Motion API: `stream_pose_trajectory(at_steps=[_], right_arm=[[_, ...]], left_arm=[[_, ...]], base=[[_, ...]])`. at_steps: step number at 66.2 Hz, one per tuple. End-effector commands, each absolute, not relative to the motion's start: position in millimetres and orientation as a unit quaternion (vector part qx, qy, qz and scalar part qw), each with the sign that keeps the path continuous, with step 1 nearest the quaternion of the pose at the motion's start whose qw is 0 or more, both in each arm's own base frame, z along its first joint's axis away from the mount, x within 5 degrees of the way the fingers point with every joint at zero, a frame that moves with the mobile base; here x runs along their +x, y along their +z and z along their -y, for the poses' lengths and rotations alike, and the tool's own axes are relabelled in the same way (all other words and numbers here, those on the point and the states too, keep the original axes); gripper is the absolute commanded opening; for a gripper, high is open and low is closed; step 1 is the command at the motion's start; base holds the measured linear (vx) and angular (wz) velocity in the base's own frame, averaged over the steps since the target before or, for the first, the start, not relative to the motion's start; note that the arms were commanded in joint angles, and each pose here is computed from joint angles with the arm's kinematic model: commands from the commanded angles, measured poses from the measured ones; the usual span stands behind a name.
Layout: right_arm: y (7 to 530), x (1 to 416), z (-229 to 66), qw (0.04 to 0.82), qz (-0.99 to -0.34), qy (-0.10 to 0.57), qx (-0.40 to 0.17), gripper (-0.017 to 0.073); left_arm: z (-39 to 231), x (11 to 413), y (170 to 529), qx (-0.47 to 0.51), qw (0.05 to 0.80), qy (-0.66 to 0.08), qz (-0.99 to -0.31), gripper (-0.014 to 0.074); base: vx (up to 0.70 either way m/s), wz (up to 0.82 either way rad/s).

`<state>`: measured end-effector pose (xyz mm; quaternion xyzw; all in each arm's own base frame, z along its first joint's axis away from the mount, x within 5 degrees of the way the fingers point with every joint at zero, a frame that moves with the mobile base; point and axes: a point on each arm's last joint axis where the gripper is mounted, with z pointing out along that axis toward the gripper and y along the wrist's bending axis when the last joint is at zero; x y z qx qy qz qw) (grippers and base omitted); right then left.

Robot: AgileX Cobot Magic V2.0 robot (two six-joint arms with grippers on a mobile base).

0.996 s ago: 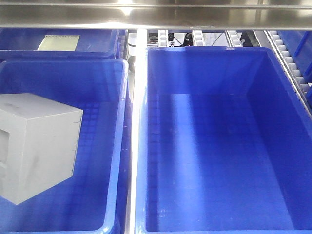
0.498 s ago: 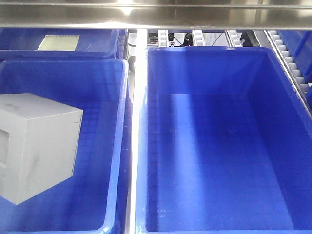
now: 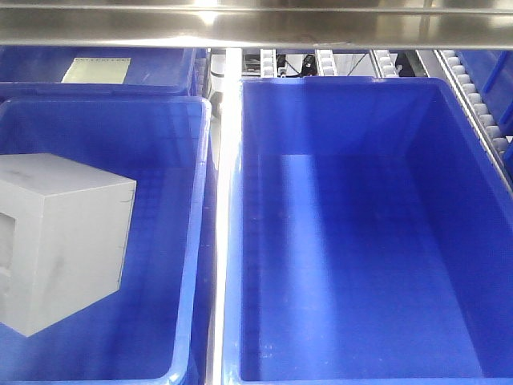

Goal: Sort gray base to blue bin
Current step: 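Position the base over the empty blue bins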

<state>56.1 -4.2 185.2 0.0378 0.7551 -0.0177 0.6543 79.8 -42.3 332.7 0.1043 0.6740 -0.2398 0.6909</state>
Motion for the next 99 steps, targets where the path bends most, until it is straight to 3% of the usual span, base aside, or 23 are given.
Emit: stream_pose_trajectory(at_steps=[1, 99], right_arm=[[188.7, 57.9, 4.6, 0.668, -0.743, -0.024, 0.032, -0.0005], [188.7, 57.9, 4.6, 0.668, -0.743, -0.024, 0.032, -0.0005]], left_arm=[[40.6, 77.8, 352.5, 0.089, 0.731, -0.259, -0.626, -0.0006], [39.3, 76.8, 358.7, 0.082, 0.752, -0.263, -0.599, -0.0006]], base=[[0.0, 0.0], [0.0, 0.0]])
